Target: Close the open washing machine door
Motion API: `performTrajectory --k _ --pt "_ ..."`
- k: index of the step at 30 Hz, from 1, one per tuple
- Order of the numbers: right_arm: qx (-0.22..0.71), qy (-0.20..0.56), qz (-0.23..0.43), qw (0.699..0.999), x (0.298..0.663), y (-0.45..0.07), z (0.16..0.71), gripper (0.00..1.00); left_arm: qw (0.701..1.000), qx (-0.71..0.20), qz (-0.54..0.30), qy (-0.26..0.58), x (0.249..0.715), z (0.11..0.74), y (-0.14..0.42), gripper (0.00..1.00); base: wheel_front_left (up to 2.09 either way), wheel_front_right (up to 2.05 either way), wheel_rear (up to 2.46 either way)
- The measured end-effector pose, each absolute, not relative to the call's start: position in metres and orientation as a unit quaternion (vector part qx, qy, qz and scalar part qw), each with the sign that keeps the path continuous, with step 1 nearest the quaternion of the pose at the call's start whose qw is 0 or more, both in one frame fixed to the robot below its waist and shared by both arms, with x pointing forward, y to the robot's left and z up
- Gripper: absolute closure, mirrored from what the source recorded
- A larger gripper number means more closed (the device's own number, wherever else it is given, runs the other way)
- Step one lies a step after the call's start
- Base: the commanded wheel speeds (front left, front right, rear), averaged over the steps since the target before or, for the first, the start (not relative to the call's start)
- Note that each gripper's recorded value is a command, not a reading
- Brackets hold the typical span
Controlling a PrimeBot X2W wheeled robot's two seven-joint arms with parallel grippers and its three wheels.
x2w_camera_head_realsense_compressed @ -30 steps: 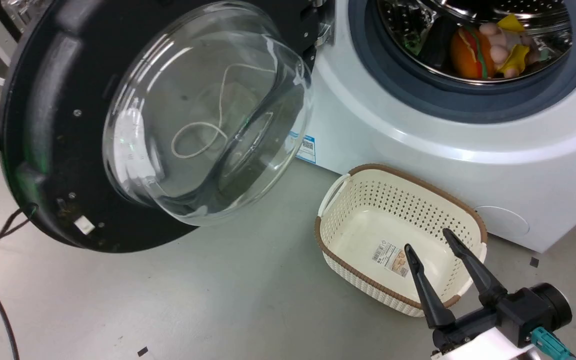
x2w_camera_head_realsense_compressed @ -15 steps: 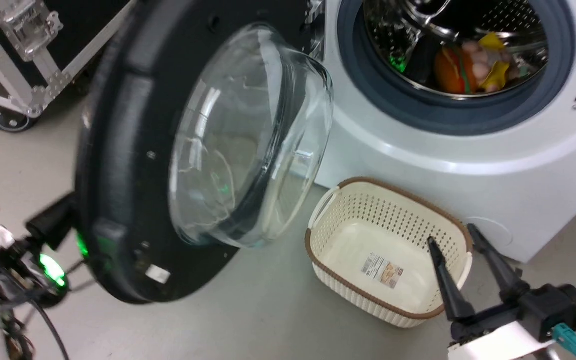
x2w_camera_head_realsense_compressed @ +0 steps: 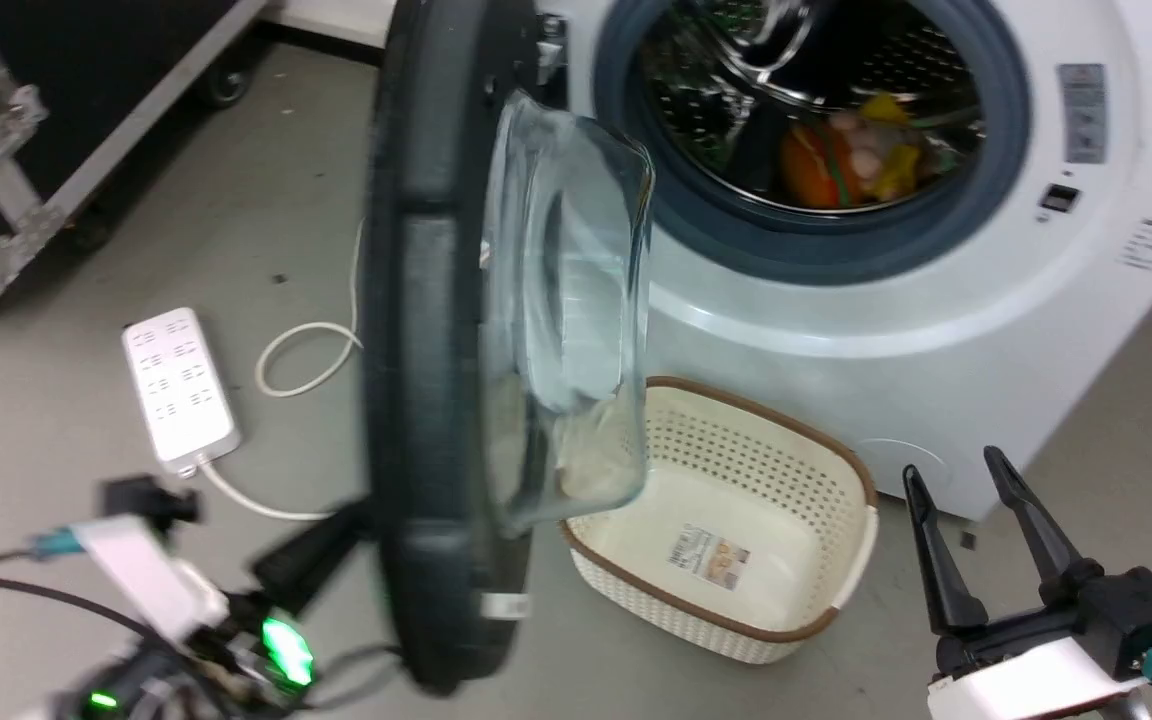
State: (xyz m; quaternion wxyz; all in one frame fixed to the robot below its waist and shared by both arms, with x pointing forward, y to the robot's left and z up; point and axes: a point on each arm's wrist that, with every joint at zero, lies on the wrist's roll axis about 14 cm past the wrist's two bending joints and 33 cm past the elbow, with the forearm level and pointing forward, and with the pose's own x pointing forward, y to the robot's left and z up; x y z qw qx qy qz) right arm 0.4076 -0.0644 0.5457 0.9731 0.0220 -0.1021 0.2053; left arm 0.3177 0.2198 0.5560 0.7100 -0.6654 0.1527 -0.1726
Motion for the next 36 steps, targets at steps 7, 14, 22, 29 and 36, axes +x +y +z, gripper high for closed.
performTrajectory --k 7,14,22,29,36 --pt "0.012 -0.094 0.148 0.984 0.405 -0.105 0.54 0.0 0.655 -0.693 -0.237 0.187 0.332 0.543 0.133 1.0 0.0 0.0 0.0" --pt "0.002 -0.085 0.078 0.993 0.402 -0.154 0.533 0.0 0.613 -0.717 -0.251 0.219 0.359 0.527 0.066 1.0 0.0 0.0 0.0" --pt "-0.006 -0.07 0.008 0.998 0.392 -0.201 0.524 0.0 0.596 -0.722 -0.254 0.242 0.405 0.518 0.012 1.0 0.0 0.0 0.0" --pt "-0.012 -0.047 -0.055 0.997 0.376 -0.242 0.513 0.0 0.599 -0.725 -0.235 0.247 0.456 0.509 -0.034 1.0 0.0 0.0 0.0" --pt "-0.019 -0.02 -0.104 0.994 0.357 -0.271 0.501 0.0 0.612 -0.731 -0.203 0.224 0.508 0.507 -0.068 1.0 0.0 0.0 0.0"
